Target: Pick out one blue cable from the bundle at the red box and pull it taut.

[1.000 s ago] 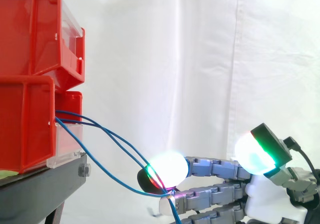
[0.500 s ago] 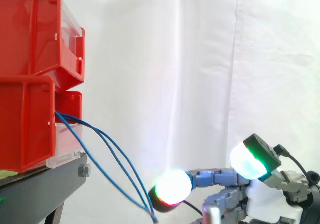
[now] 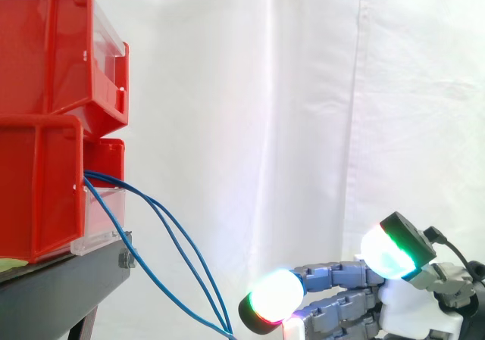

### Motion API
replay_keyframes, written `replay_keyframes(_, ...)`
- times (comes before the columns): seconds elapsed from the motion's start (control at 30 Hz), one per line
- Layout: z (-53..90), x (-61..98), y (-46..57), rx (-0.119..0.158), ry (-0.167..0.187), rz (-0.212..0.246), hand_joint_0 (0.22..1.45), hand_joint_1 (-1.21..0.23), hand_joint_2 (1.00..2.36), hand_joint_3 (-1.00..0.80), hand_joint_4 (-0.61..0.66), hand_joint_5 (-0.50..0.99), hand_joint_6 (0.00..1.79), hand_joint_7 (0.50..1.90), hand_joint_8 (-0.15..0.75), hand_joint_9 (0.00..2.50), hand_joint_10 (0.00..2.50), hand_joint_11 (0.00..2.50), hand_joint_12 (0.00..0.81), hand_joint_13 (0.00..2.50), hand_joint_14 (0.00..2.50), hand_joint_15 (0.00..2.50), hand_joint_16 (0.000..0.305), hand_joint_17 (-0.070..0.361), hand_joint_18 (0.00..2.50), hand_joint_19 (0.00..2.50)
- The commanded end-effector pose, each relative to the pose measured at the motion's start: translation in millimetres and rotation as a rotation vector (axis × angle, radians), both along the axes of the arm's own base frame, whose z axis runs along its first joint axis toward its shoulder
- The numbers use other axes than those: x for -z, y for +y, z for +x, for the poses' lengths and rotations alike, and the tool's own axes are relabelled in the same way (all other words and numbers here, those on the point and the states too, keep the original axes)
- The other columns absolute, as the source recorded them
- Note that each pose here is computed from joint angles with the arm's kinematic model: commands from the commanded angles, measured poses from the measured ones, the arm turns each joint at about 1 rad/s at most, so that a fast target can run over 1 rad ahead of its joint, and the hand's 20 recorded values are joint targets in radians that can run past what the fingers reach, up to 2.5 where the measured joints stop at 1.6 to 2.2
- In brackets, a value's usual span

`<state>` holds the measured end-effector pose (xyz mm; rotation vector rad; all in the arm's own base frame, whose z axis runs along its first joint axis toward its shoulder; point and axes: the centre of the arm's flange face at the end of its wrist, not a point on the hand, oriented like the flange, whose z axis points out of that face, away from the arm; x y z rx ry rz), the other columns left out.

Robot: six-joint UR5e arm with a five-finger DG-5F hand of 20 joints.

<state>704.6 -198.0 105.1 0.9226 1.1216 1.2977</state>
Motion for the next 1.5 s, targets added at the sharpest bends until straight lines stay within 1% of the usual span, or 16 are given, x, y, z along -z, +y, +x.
replay_keyframes(0.0, -0.7, -4.6, -1.8, -0.01, -0.006, -0.006, 0.5, -0.6, 1.0, -0.5, 0.19, -0.21, 0.5, 0.62, 0.246, 0.57, 0.01, 0.21, 0.451, 0.34, 0.01, 0.15, 0.067, 0.15, 0.39, 0.55)
replay_keyframes(0.1, -1.2, -11.6, -3.9, -0.007, -0.011, -0.008, 0.5, -0.6, 1.0, -0.5, 0.19, -0.21, 0.5, 0.61, 0.234, 0.47, 0.0, 0.09, 0.422, 0.22, 0.0, 0.08, 0.063, 0.142, 0.27, 0.48)
replay_keyframes(0.2, 0.3, -26.0, -7.1, 0.013, -0.027, -0.008, 0.5, -0.61, 1.0, -0.5, 0.18, -0.21, 0.5, 0.6, 0.233, 0.43, 0.0, 0.02, 0.409, 0.17, 0.0, 0.05, 0.061, 0.137, 0.21, 0.43)
replay_keyframes(0.3, 8.5, -33.3, -10.1, 0.071, -0.026, 0.008, 0.5, -0.61, 1.0, -0.5, 0.18, -0.21, 0.5, 0.6, 0.232, 0.4, 0.0, 0.0, 0.402, 0.15, 0.0, 0.04, 0.061, 0.137, 0.19, 0.43)
replay_keyframes(0.33, 10.2, -34.0, -11.2, 0.109, -0.016, 0.016, 0.5, -0.61, 1.0, -0.5, 0.18, -0.21, 0.5, 0.6, 0.232, 0.4, 0.0, 0.0, 0.402, 0.14, 0.0, 0.04, 0.061, 0.136, 0.18, 0.42)
replay_keyframes(0.4, 11.2, -33.6, -11.7, 0.154, -0.002, 0.016, 0.5, -0.61, 1.0, -0.5, 0.18, -0.21, 0.5, 0.61, 0.232, 0.4, 0.0, 0.01, 0.402, 0.14, 0.0, 0.04, 0.06, 0.136, 0.18, 0.42)
replay_keyframes(0.43, 10.1, -30.6, -11.8, 0.199, 0.019, 0.006, 0.5, -0.61, 1.0, -0.5, 0.18, -0.21, 0.5, 0.61, 0.232, 0.41, 0.0, 0.02, 0.402, 0.14, 0.0, 0.05, 0.06, 0.136, 0.17, 0.44)
replay_keyframes(0.5, 11.4, -30.3, -9.3, 0.239, 0.026, -0.02, 0.5, -0.61, 1.0, -0.5, 0.19, -0.21, 0.5, 0.61, 0.232, 0.42, 0.0, 0.03, 0.4, 0.15, 0.0, 0.04, 0.06, 0.135, 0.18, 0.43)
replay_keyframes(0.57, 13.2, -28.0, -3.9, 0.256, 0.031, -0.039, 0.51, -0.62, 1.0, -0.5, 0.19, -0.21, 0.5, 0.62, 0.234, 0.45, 0.0, 0.05, 0.397, 0.16, 0.0, 0.04, 0.059, 0.133, 0.19, 0.44)
replay_keyframes(0.73, 17.4, -26.9, 11.8, 0.253, 0.033, -0.087, 0.53, -0.62, 1.0, -0.5, 0.21, -0.2, 0.5, 0.63, 0.237, 0.5, 0.0, 0.07, 0.395, 0.21, 0.0, 0.05, 0.058, 0.13, 0.24, 0.45)
replay_keyframes(0.83, 21.7, -8.4, 25.4, 0.253, 0.039, -0.141, 0.53, -0.62, 1.0, -0.5, 0.21, -0.19, 0.5, 0.64, 0.239, 0.53, 0.0, 0.09, 0.394, 0.24, 0.0, 0.07, 0.057, 0.129, 0.26, 0.45)
replay_keyframes(0.93, 25.7, -5.5, 34.2, 0.248, 0.015, -0.156, 0.53, -0.62, 1.0, -0.5, 0.22, -0.19, 0.5, 0.64, 0.243, 0.56, 0.0, 0.11, 0.396, 0.26, 0.0, 0.08, 0.057, 0.129, 0.28, 0.46)
replay_keyframes(0.97, 26.7, 3.0, 37.5, 0.244, 0.015, -0.16, 0.54, -0.62, 1.0, -0.5, 0.22, -0.19, 0.5, 0.64, 0.243, 0.56, 0.0, 0.12, 0.395, 0.27, 0.0, 0.08, 0.057, 0.128, 0.29, 0.46)
replay_keyframes(1.17, 35.8, 30.5, 48.8, 0.239, -0.016, -0.15, 0.54, -0.62, 1.0, -0.5, 0.23, -0.19, 0.5, 0.65, 0.252, 0.6, 0.01, 0.15, 0.396, 0.31, 0.0, 0.1, 0.057, 0.129, 0.33, 0.47)
replay_keyframes(1.27, 51.7, 42.4, 53.0, 0.231, -0.057, -0.116, 0.54, -0.62, 1.0, -0.5, 0.23, -0.18, 0.5, 0.65, 0.255, 0.63, 0.01, 0.17, 0.396, 0.33, 0.0, 0.11, 0.057, 0.128, 0.34, 0.48)
replay_keyframes(1.47, 55.5, 40.8, 59.3, 0.214, -0.069, -0.096, 0.55, -0.62, 1.0, -0.5, 0.24, -0.18, 0.5, 0.66, 0.257, 0.67, 0.01, 0.19, 0.393, 0.37, 0.0, 0.11, 0.056, 0.126, 0.37, 0.47)
